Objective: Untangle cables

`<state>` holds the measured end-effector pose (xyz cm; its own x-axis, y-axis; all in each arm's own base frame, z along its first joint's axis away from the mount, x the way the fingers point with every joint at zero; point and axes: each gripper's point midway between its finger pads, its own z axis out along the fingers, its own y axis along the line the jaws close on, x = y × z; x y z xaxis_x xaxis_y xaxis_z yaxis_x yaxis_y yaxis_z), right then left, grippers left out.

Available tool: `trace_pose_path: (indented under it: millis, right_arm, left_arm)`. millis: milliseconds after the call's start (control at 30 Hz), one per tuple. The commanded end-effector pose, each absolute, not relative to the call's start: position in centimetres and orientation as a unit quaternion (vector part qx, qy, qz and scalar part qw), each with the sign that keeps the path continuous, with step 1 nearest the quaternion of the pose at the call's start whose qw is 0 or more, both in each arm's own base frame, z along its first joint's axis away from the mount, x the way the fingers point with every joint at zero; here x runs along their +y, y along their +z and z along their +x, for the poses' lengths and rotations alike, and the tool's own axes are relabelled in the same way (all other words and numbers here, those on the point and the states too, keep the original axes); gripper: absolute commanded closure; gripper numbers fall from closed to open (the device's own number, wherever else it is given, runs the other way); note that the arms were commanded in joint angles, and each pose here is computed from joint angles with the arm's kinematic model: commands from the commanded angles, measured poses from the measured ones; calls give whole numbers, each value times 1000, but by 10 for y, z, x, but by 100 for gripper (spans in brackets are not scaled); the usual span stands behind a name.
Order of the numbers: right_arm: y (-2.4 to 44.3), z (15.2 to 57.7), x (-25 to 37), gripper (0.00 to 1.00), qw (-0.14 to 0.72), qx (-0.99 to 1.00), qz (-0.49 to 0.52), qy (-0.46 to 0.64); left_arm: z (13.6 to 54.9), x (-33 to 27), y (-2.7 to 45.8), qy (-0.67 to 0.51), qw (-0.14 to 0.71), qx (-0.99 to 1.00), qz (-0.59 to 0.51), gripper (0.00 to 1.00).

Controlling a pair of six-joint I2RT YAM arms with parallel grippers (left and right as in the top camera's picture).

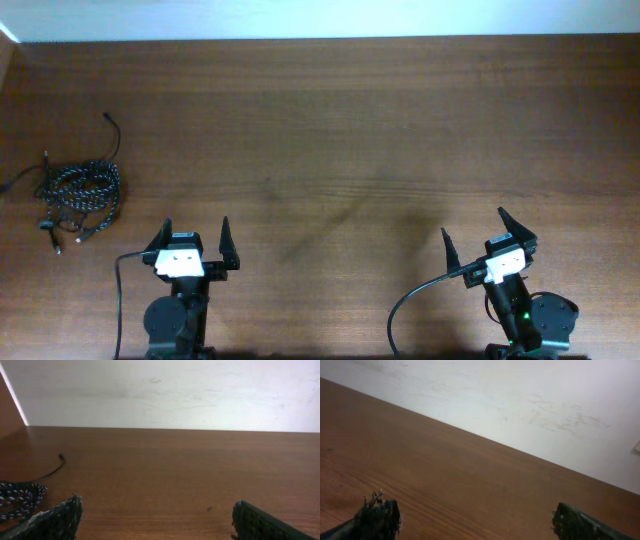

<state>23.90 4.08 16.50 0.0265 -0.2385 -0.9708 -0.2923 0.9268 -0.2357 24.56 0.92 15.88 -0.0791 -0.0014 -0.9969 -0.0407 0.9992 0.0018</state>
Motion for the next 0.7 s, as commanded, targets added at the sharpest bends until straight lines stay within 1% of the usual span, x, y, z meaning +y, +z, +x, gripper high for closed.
trace_pose_path:
  millis: [0, 433, 567, 667]
  right_arm:
    - [163, 239, 42, 1, 690, 698, -190, 22]
    - [163, 239, 42, 1, 690, 698, -190, 22]
    - [163, 239, 42, 1, 690, 698, -190, 22]
    - [163, 239, 42, 1, 690, 698, -190, 22]
  left_arm:
    - [246, 7, 156, 15, 678, 735, -5, 1]
    - [246, 7, 156, 16, 678, 735, -5, 1]
    - [246, 16, 158, 36, 680, 732, -23, 1]
    - [245, 27, 174, 56, 700, 710, -45, 1]
